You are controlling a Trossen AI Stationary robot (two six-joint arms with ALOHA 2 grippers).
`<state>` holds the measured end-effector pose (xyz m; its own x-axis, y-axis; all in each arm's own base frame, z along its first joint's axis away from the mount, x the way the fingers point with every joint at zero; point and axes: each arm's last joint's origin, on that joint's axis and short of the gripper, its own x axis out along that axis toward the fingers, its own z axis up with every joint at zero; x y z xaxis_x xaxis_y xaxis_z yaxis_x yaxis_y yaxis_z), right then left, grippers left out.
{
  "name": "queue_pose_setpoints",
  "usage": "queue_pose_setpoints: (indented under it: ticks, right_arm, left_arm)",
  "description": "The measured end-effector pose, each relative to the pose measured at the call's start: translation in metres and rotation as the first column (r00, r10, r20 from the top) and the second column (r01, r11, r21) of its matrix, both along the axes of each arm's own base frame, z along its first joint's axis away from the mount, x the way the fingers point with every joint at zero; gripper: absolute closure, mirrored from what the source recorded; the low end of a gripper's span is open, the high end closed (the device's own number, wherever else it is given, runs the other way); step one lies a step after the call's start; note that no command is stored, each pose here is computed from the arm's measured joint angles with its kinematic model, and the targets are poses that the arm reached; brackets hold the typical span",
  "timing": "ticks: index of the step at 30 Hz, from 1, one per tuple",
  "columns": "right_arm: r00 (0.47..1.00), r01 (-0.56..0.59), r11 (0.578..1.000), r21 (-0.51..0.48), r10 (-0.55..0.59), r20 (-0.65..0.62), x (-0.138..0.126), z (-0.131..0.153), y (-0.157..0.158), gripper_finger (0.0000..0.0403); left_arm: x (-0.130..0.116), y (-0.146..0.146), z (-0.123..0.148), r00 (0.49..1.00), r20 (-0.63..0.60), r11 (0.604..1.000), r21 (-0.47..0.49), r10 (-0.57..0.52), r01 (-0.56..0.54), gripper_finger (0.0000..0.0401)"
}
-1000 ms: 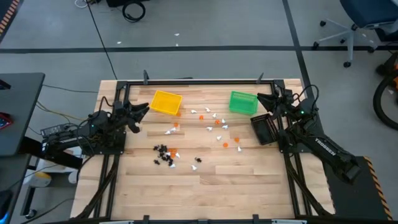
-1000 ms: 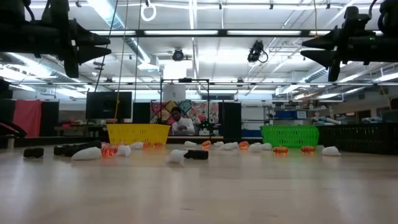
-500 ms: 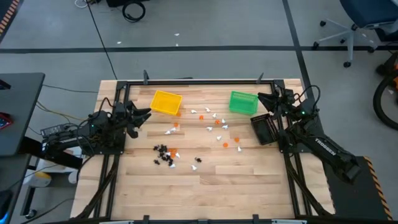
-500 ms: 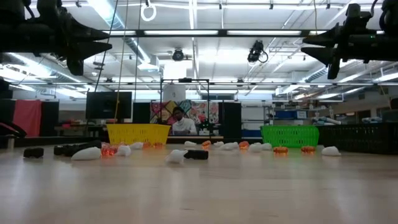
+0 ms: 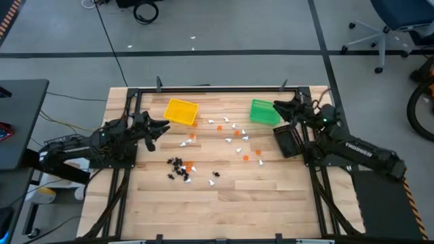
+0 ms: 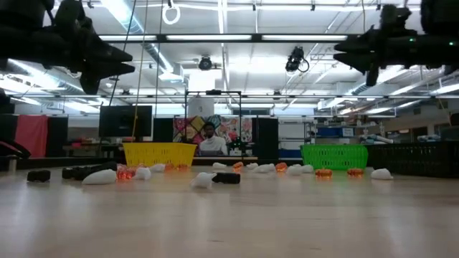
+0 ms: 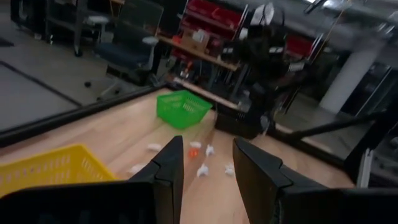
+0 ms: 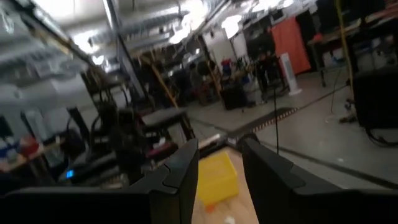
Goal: Sort Halloween decoration
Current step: Put the black skeleton toy into the black bin
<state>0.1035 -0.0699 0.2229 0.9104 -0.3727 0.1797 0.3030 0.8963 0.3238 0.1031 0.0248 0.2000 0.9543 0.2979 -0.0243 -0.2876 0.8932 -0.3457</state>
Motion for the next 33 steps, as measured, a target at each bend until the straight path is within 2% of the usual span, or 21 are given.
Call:
queue_pose_setpoints:
  ticks: [3,6,10,16,19,27,33]
  right_arm:
    - [0.998,-0.024,1.0,-0.008,0.023,-0.066,0.015,0.004,0.0,0.0273]
    - [0.99,-0.047,0.998,-0.035,0.042,-0.136,0.032,0.008,0.001,0.0273]
    - [0.975,-0.082,0.993,-0.081,0.063,-0.213,0.055,0.016,0.004,0.0273]
    - [0.947,-0.119,0.989,-0.092,0.085,-0.309,0.084,0.013,0.017,0.0273]
    - [0.934,-0.129,0.988,-0.088,0.091,-0.346,0.097,0.01,0.027,0.0273]
    - [0.911,-0.118,0.989,-0.085,0.074,-0.407,0.123,0.005,0.057,0.0273]
    - [0.892,-0.058,0.992,-0.109,0.003,-0.452,0.145,-0.001,0.081,0.0273]
  left_arm:
    - [0.007,0.001,-0.003,0.998,-0.066,1.0,-0.004,-0.003,0.003,0.0287]
    - [0.013,0.001,-0.005,0.992,-0.124,0.999,0.04,-0.018,0.023,0.0287]
    - [0.021,-0.001,0.002,0.991,-0.126,0.991,0.119,-0.043,0.058,0.0287]
    - [0.03,-0.005,0.007,0.988,-0.133,0.972,0.207,-0.081,0.108,0.0285]
    - [0.033,-0.006,0.006,0.986,-0.139,0.97,0.21,-0.09,0.118,0.0272]
    - [0.039,-0.005,0.001,0.982,-0.168,0.971,0.202,-0.091,0.124,0.0206]
    - [0.041,-0.005,-0.001,0.979,-0.182,0.974,0.189,-0.091,0.126,0.0196]
